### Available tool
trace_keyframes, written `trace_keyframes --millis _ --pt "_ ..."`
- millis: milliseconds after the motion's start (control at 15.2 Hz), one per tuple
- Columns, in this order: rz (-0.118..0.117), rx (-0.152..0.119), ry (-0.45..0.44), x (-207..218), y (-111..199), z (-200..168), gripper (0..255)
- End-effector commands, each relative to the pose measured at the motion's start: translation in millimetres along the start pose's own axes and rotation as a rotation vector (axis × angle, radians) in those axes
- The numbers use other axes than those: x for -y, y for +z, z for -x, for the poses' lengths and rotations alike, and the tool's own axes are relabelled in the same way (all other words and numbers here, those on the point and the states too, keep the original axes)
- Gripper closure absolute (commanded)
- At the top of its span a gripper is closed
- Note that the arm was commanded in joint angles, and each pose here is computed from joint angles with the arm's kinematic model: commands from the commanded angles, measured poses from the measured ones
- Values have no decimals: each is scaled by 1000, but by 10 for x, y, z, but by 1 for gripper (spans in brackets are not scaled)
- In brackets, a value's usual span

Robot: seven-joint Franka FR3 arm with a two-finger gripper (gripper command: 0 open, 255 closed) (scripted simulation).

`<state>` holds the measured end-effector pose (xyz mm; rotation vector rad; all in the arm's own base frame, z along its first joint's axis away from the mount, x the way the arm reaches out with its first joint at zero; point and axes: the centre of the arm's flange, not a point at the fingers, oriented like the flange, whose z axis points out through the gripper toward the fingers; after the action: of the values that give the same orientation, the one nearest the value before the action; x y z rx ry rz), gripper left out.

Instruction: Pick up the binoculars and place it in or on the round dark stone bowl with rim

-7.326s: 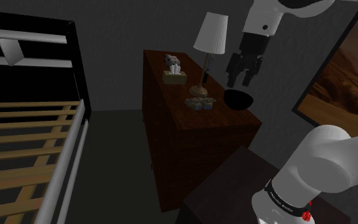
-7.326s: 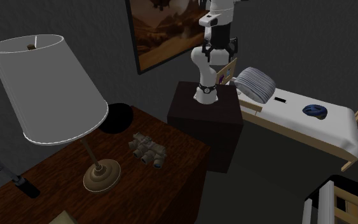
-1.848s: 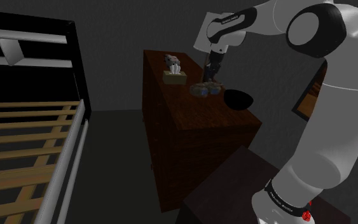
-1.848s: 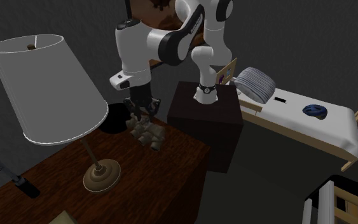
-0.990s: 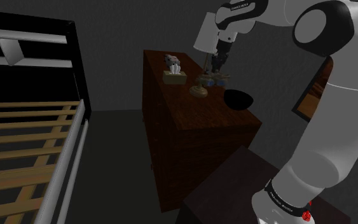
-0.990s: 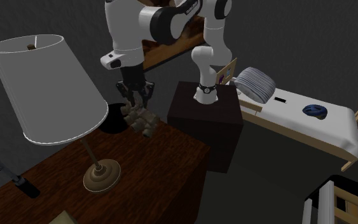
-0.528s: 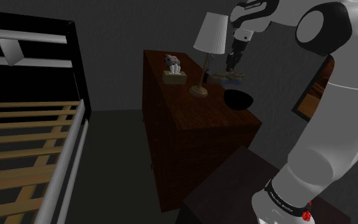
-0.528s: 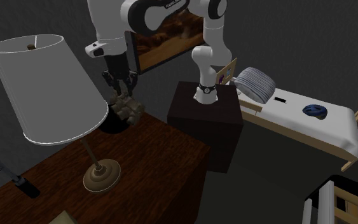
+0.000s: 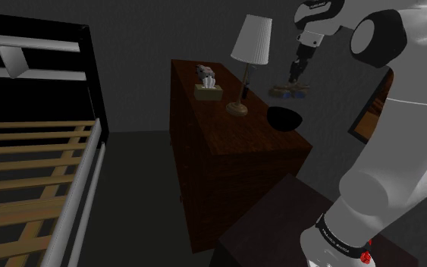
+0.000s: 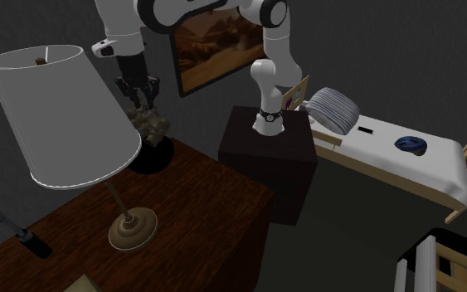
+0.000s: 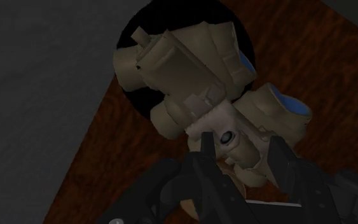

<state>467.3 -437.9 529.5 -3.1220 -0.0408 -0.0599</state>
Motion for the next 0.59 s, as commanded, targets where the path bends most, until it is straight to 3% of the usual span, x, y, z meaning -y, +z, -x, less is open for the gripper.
trace_keyframes --millis 0,66,528 --pt "1 -2 -1 -247 -75 158 255" --pt "1 -2 -1 -433 -125 279 255" --pt "1 -2 -1 -440 245 294 255"
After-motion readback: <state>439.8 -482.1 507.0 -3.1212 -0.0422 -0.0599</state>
